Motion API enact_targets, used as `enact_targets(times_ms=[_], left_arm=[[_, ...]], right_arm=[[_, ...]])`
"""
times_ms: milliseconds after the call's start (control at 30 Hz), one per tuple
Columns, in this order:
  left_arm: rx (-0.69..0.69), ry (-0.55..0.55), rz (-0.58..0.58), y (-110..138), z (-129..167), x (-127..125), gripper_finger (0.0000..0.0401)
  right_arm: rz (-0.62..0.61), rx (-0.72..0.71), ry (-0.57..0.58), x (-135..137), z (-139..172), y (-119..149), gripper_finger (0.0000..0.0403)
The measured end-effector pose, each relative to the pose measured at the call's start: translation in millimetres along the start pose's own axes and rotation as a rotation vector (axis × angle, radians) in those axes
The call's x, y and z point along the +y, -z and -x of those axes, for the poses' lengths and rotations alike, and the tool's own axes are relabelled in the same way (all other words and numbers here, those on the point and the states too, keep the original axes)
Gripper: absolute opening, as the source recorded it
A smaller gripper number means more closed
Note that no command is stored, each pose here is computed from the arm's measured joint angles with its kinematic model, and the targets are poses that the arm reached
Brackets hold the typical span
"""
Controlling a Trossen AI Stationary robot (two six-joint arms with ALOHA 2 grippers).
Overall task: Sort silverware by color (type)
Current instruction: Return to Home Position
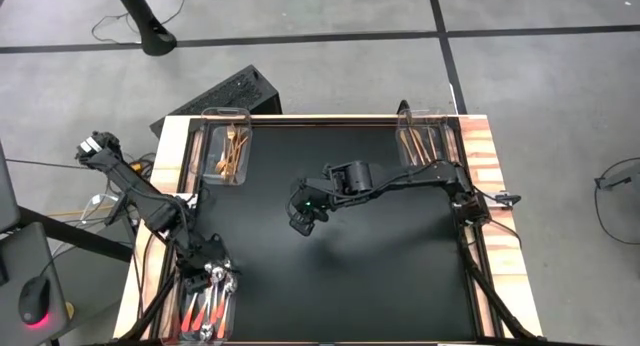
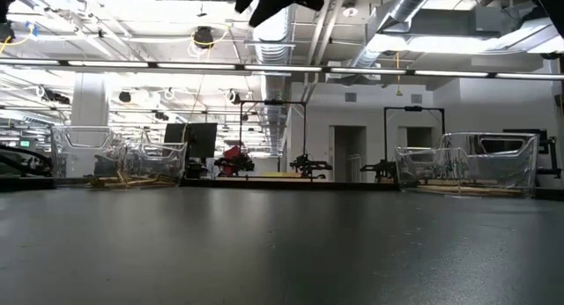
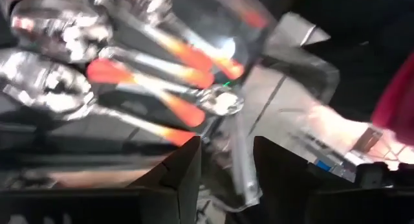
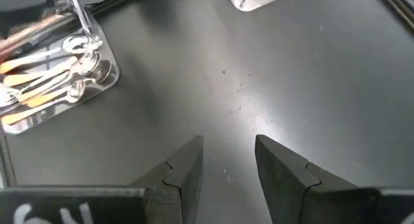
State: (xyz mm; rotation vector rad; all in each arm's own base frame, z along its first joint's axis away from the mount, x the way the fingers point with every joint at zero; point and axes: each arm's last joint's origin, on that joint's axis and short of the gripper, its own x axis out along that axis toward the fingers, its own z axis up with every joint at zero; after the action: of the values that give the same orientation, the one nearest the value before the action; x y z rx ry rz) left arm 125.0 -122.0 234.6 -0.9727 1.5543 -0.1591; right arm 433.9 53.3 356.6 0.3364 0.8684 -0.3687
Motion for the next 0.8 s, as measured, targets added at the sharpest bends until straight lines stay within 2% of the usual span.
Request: enact_targets(times_ms=[100,200,333,433,533,633,800], left_arm=[[-0.106,0.068,-0.032,4.0,18.2,-7.7,0.0129],[-0.296,0.15,-0.064,5.6,44.2,-14.7,0.013],[-0.691,0.219,-0.117,4.1,85.2,-19.4,0.013],[-1.021,0.207,-0.173,0.5,112.4,-22.4,0.013],[-1.257,0.164,-0.276,-3.8,132.5,-29.3,0.013],[-1.387,0.108,-0.365,-11.0,142.9,-34.2,0.013],[-1.438,-0.01,-0.428,-33.8,142.6,-39.9,0.013]], right_arm=[[0.012,-0.05,-0.038,1.3,18.7,-3.2,0.0162],[0.031,-0.111,-0.074,-0.8,45.7,-6.9,0.0162],[0.056,-0.203,-0.104,-8.1,77.7,-13.1,0.0162],[0.082,-0.25,-0.112,-15.8,101.2,-14.5,0.0162],[0.098,-0.295,-0.124,-24.2,123.5,-15.0,0.0162],[0.119,-0.31,-0.124,-31.4,137.8,-11.3,0.0162],[0.126,-0.298,-0.07,-46.5,147.5,7.2,0.0162]])
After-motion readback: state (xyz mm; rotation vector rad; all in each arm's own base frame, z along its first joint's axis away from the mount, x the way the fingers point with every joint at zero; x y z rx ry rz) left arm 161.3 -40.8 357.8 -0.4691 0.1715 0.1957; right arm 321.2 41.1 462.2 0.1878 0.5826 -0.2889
